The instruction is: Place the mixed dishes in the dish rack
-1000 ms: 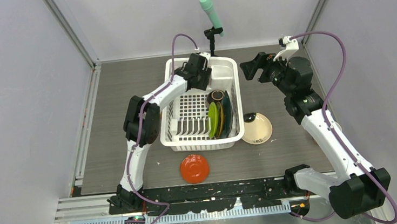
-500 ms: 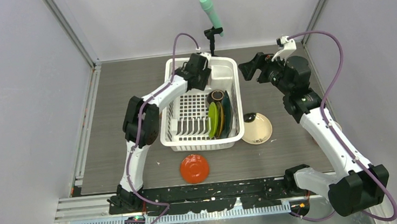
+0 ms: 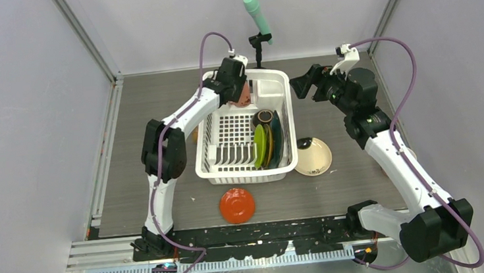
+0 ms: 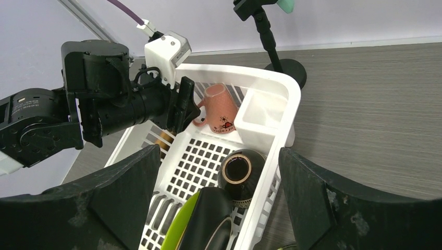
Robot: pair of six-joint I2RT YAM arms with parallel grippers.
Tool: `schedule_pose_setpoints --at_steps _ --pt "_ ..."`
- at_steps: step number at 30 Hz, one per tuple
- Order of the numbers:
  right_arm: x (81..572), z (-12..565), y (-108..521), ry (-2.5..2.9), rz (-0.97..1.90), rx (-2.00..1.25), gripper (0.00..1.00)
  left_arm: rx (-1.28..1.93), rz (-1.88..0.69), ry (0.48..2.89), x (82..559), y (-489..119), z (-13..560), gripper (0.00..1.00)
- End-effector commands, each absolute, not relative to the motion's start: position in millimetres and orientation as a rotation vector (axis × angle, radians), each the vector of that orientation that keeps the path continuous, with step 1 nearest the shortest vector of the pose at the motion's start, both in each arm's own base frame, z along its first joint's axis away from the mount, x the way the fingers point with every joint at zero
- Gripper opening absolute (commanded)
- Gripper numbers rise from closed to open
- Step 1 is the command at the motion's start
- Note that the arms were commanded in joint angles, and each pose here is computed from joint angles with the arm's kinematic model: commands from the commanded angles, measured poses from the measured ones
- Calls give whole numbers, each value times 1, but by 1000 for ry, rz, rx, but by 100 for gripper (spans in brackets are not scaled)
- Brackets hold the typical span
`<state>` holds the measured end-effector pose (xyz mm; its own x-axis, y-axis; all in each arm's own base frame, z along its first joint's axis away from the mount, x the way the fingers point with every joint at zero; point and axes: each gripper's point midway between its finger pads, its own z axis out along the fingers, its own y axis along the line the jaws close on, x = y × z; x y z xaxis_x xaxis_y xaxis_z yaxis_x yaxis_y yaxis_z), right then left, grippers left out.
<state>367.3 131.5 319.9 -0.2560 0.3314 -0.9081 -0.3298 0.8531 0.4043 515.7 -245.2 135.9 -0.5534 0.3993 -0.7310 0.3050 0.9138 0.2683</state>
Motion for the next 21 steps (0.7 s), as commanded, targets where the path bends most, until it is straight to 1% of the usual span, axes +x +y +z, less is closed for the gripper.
schedule_pose_setpoints --at_steps 1,8,12,18,20,21 --pt "369 353 132 1633 643 -13 90 447 196 2170 525 -229 152 53" --pt "370 355 133 1633 647 -16 90 426 145 2132 530 -234 164 53" --pt "369 355 133 1646 648 -15 90 458 50 2110 523 -246 179 53" --pt "369 347 128 1746 625 41 92 472 -145 2098 497 -267 210 63" --pt "367 343 118 1799 589 116 94 464 -170 2094 489 -268 221 66" --pt "365 342 115 1816 579 140 97 460 -179 2090 484 -268 227 68"
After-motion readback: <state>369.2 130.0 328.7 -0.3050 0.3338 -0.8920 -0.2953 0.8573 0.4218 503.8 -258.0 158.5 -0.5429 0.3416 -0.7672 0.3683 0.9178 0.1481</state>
